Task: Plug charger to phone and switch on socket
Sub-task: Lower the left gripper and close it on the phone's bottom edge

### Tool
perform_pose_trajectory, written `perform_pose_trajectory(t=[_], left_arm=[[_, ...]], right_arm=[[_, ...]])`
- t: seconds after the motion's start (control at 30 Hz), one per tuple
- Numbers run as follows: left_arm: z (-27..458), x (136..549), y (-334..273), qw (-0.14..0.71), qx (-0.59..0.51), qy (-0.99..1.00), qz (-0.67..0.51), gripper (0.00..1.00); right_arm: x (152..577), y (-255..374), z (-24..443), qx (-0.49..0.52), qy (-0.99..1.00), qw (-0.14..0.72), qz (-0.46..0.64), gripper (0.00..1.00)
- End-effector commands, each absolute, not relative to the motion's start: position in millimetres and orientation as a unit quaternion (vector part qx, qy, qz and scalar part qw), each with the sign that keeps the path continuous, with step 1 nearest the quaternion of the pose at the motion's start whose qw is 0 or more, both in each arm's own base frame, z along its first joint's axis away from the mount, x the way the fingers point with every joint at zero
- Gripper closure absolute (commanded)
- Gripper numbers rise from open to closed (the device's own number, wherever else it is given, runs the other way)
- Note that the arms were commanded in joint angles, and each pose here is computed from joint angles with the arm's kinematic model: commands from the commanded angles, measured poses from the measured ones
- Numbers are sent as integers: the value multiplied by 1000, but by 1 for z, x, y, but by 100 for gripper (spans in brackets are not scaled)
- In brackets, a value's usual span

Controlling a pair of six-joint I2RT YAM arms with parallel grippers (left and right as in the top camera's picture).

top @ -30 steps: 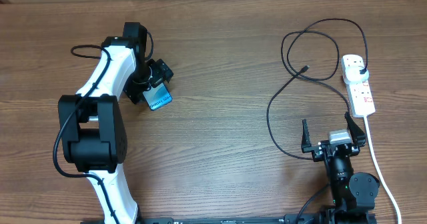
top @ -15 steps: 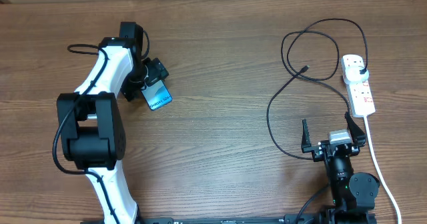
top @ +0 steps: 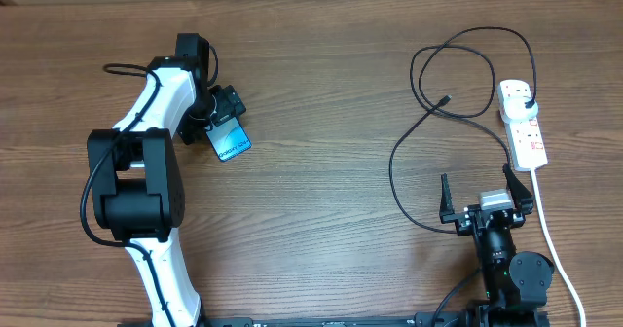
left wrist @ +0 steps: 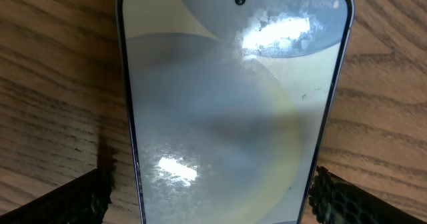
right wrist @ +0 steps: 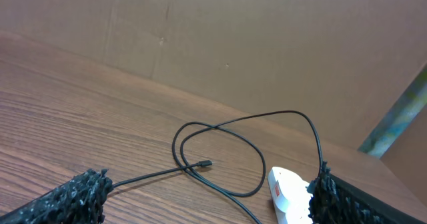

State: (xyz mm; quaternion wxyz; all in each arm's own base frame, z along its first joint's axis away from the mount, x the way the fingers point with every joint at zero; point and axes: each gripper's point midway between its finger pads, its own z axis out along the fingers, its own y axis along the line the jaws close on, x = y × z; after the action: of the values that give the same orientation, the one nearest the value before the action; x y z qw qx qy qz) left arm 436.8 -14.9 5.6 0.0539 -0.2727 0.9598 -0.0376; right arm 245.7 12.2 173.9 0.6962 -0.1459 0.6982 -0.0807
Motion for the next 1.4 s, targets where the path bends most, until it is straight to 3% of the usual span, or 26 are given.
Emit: perform_pose_trajectory(t=[0.0, 0.5, 0.83, 1.37], left_arm=[[-15, 434, -23, 29, -261, 964, -51, 0], [-61, 407, -30, -52, -274, 959, -48, 4], [-60, 390, -29, -86, -275, 957, -38, 17], [-54, 362, -71, -141, -229, 962, -44, 21]], right_arm=[[246, 10, 172, -142, 698, 697, -84, 0], [246, 10, 172, -142, 698, 697, -85, 0], [246, 10, 172, -142, 698, 697, -84, 0], [246, 10, 172, -142, 698, 697, -85, 0]])
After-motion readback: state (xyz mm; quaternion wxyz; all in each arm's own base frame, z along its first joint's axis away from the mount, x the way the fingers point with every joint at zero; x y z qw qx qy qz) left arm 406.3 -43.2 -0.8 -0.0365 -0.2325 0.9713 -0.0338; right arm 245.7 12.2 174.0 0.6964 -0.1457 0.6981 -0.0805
